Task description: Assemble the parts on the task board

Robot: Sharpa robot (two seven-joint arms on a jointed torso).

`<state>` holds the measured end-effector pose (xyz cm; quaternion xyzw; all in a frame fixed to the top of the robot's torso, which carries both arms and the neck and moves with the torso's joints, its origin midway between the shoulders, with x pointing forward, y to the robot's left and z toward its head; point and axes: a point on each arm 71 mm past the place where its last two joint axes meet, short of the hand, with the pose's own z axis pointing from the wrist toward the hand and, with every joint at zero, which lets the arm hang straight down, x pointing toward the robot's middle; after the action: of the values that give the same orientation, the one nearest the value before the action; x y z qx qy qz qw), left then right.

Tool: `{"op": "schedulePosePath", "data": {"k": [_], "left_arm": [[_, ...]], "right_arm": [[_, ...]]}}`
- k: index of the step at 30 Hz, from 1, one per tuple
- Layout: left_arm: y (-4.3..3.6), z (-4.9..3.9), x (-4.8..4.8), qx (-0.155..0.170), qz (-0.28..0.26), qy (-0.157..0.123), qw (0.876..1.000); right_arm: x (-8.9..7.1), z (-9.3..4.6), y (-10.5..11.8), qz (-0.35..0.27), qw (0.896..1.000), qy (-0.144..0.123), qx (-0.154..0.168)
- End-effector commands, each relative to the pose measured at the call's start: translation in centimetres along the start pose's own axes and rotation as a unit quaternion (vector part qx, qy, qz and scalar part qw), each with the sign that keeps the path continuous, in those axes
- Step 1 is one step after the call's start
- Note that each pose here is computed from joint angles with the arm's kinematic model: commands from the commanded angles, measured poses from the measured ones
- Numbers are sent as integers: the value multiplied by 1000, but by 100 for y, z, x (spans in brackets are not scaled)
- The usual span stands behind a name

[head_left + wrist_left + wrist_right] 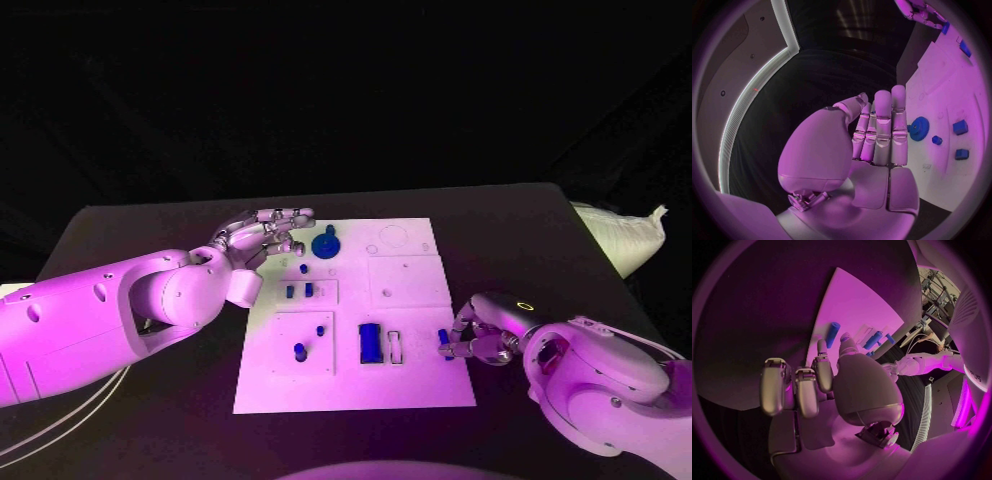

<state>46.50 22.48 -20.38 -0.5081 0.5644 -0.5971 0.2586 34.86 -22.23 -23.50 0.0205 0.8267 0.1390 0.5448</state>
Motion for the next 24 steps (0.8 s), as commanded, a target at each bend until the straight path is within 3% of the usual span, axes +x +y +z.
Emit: {"op": "schedulePosePath", "data": {"k": [1, 11, 24], "left_arm": [[-5, 1, 28, 3, -1, 12, 1000], [-5, 0, 29, 3, -1, 12, 1000], [-3, 1, 30, 2, -1, 12, 1000]], "right_arm": [[26, 19, 20, -25, 1000, 1, -3], [85, 80, 52, -44, 999, 8, -1], [242, 159, 104, -107, 994, 37, 11]]}}
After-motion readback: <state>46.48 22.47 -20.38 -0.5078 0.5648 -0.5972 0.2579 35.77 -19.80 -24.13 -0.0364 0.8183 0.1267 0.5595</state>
